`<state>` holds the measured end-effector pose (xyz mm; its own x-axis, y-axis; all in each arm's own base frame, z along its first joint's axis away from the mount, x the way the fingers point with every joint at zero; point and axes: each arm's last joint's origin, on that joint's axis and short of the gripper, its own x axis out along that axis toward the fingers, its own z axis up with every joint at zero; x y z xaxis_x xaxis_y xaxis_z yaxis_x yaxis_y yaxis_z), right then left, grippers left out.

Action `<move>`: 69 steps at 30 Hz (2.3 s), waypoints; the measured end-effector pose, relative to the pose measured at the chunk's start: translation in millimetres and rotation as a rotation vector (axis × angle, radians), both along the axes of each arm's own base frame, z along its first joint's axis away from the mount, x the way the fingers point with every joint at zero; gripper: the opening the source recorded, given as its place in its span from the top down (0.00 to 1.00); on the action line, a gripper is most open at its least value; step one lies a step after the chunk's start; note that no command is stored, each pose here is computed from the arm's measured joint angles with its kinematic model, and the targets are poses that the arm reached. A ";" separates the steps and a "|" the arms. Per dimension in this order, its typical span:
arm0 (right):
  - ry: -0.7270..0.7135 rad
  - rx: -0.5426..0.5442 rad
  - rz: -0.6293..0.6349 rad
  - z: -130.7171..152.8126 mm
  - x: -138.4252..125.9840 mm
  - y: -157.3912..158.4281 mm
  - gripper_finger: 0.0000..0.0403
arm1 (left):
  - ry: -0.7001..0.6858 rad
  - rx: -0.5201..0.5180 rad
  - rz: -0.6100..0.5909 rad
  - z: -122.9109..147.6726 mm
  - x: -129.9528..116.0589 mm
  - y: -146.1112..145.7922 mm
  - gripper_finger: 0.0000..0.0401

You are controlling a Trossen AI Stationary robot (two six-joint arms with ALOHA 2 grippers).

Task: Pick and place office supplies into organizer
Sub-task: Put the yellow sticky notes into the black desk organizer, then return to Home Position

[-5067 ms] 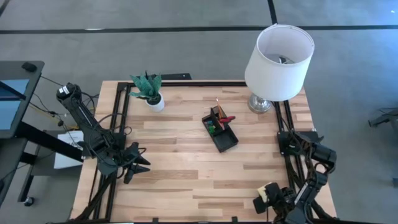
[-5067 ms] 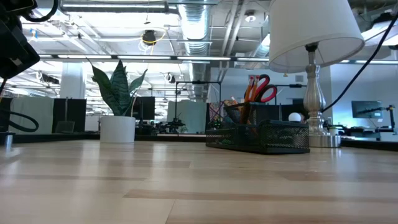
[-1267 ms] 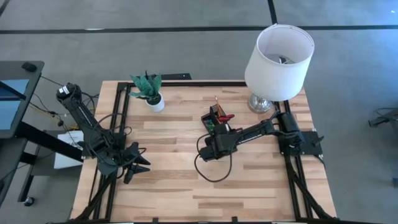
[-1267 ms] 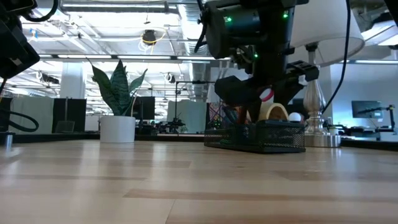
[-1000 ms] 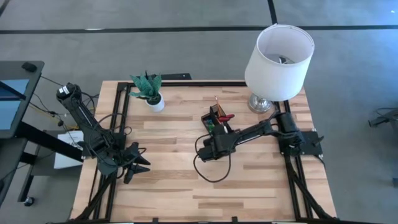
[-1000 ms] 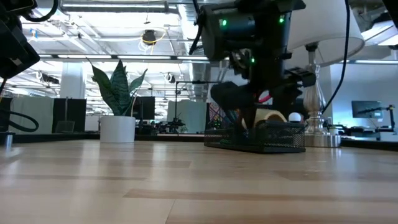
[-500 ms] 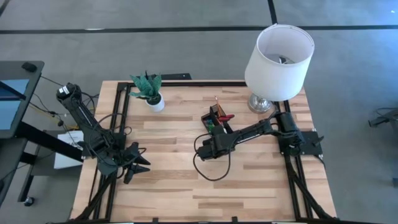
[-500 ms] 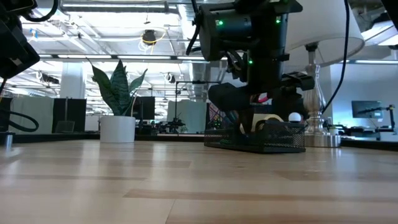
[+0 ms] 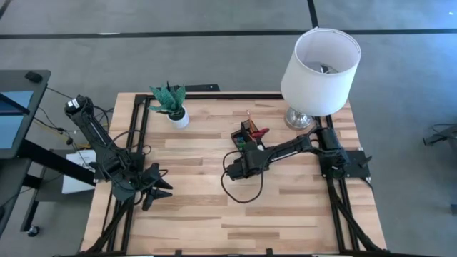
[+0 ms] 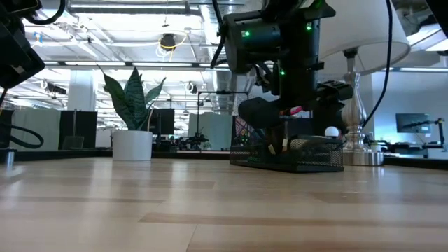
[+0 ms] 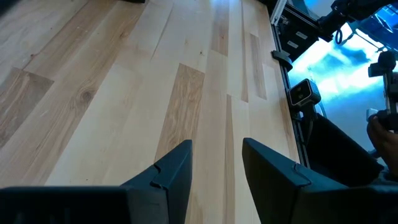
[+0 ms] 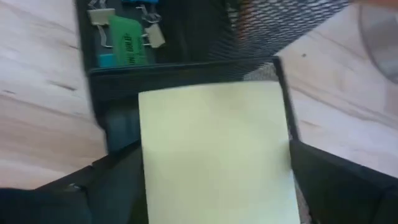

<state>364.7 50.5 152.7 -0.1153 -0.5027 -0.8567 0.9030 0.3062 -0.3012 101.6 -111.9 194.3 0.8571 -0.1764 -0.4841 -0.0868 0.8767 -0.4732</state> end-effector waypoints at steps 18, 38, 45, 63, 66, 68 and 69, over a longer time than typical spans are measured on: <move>0.004 0.000 0.019 4.1 -1.1 0.0 0.01 | 0.000 0.000 0.000 0.0 0.0 0.0 0.66; -0.251 -0.229 0.277 111.2 -53.4 120.1 0.02 | 0.007 0.009 0.000 -0.8 -0.4 0.5 0.66; -0.308 -0.245 0.528 138.1 -103.0 165.8 0.02 | 0.010 0.013 -0.001 -1.2 -0.5 0.7 0.66; -0.884 -0.363 1.031 231.0 -265.3 179.9 0.03 | -0.196 0.141 0.043 39.6 -11.3 18.5 0.66; -0.909 -0.413 1.035 185.7 -269.2 187.6 0.02 | -0.337 0.162 0.013 65.3 -24.3 34.8 0.66; -0.971 -0.479 1.035 146.3 -270.3 190.1 0.02 | -0.399 0.151 -0.013 71.1 -33.3 46.3 0.66; -1.002 -0.515 1.035 125.5 -270.4 189.9 0.02 | -0.417 0.140 -0.017 68.5 -36.7 50.8 0.66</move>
<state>94.3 240.4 278.2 0.9639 -0.2542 -0.0786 0.2562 0.9665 0.0157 64.9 -61.1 262.9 0.9818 -0.1492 -0.1178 0.1011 0.9346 -0.3411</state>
